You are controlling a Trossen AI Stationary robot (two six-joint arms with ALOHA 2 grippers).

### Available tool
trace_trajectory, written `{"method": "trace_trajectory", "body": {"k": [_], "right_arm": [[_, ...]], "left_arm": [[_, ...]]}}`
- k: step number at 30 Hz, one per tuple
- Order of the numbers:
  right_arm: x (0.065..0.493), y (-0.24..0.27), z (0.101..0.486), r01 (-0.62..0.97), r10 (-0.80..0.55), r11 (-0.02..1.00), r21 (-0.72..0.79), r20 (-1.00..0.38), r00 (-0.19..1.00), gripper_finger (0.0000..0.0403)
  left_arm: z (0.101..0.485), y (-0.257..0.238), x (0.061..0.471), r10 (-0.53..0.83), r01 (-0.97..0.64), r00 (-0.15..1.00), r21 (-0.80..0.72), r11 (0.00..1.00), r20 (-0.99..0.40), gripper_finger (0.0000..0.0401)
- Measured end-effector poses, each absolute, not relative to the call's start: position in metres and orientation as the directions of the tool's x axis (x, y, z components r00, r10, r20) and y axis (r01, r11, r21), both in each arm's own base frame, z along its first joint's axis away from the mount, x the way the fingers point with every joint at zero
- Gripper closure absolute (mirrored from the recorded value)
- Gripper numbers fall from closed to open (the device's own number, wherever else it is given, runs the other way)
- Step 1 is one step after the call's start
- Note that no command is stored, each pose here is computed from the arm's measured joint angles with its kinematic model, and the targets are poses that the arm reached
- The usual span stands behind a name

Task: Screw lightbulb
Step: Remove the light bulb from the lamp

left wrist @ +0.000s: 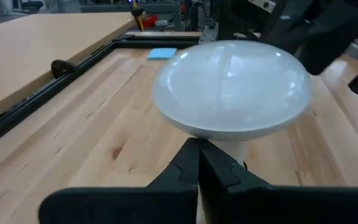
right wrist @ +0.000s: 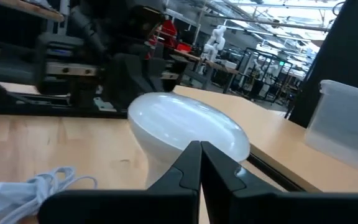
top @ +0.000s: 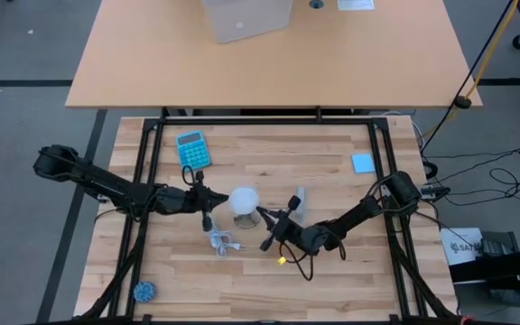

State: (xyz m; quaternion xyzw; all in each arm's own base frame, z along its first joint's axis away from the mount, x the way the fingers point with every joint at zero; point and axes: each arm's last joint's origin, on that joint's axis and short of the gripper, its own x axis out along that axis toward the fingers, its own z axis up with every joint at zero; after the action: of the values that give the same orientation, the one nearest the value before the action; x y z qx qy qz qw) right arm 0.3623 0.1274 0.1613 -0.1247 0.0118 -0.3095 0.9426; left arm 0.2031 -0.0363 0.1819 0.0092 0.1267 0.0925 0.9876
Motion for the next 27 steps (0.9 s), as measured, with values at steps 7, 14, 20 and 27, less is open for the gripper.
{"method": "trace_trajectory", "body": {"k": [7,14,20,27], "right_arm": [[0.364,0.118,0.16,0.629,-0.639,0.737,-0.248,0.046,0.767,0.0403],[0.365,0.115,0.159,0.642,-0.659,0.716,-0.275,0.038,0.751,0.0403],[0.362,0.121,0.159,0.659,-0.679,0.698,-0.279,0.035,0.733,0.0403],[0.356,0.14,0.16,0.583,-0.605,0.745,-0.324,0.041,0.795,0.0403]], "left_arm": [[0.181,-0.047,0.201,0.095,-0.081,0.961,0.066,0.995,-0.259,0.0401],[0.182,-0.057,0.2,-0.046,0.072,0.965,0.096,0.993,-0.257,0.0401],[0.18,-0.058,0.199,-0.031,0.063,0.961,0.109,0.992,-0.275,0.0401],[0.172,-0.054,0.196,0.071,-0.023,0.935,0.138,0.99,-0.349,0.0401]]}}
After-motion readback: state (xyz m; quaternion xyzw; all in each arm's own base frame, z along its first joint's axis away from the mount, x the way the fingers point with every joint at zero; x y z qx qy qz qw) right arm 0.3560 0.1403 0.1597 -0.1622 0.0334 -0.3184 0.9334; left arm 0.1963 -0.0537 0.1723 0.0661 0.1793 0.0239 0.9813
